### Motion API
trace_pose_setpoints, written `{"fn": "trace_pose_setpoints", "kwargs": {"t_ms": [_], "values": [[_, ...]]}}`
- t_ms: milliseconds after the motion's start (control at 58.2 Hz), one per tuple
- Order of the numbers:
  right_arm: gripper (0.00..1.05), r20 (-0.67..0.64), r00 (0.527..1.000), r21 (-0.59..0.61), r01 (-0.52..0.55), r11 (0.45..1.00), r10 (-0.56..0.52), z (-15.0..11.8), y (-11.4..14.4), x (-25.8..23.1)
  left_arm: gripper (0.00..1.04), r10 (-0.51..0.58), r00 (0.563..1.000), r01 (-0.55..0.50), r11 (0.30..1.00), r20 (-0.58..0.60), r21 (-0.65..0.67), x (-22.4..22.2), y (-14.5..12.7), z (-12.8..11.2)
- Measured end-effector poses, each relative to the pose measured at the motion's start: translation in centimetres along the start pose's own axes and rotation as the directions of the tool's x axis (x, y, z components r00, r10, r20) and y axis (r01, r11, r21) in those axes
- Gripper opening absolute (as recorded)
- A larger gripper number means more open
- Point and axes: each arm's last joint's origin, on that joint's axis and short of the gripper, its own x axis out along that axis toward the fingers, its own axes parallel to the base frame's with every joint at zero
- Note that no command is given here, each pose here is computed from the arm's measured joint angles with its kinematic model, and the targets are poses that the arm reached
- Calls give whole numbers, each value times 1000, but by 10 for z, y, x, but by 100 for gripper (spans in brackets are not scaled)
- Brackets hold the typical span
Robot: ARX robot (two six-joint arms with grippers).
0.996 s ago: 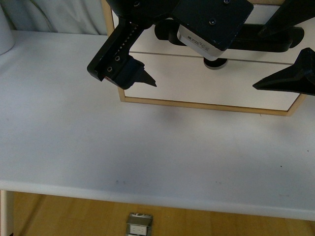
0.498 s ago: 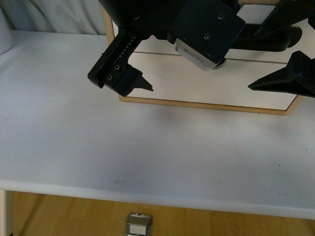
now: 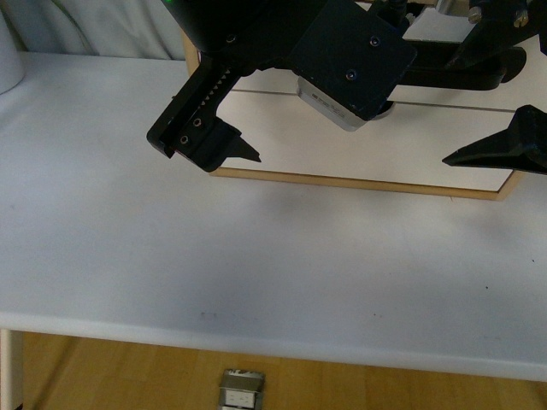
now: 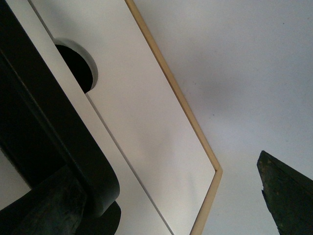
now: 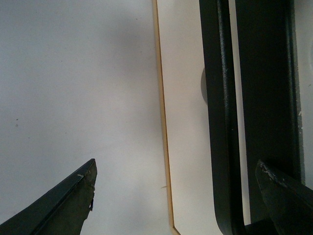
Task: Pull drawer
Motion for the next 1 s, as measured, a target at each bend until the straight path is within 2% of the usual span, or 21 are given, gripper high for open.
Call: {"fn": "trace_pose_setpoints", "kwargs": {"t_ms": [326, 996], "values": [[95, -2, 998, -9, -59, 998, 59, 0, 6, 9, 98, -15, 1000, 15, 1000, 6, 8, 2, -2, 5], [95, 7, 997, -23, -74, 997, 74, -2, 13, 11, 99, -67, 998, 66, 998, 19, 14, -1, -11, 16]]}}
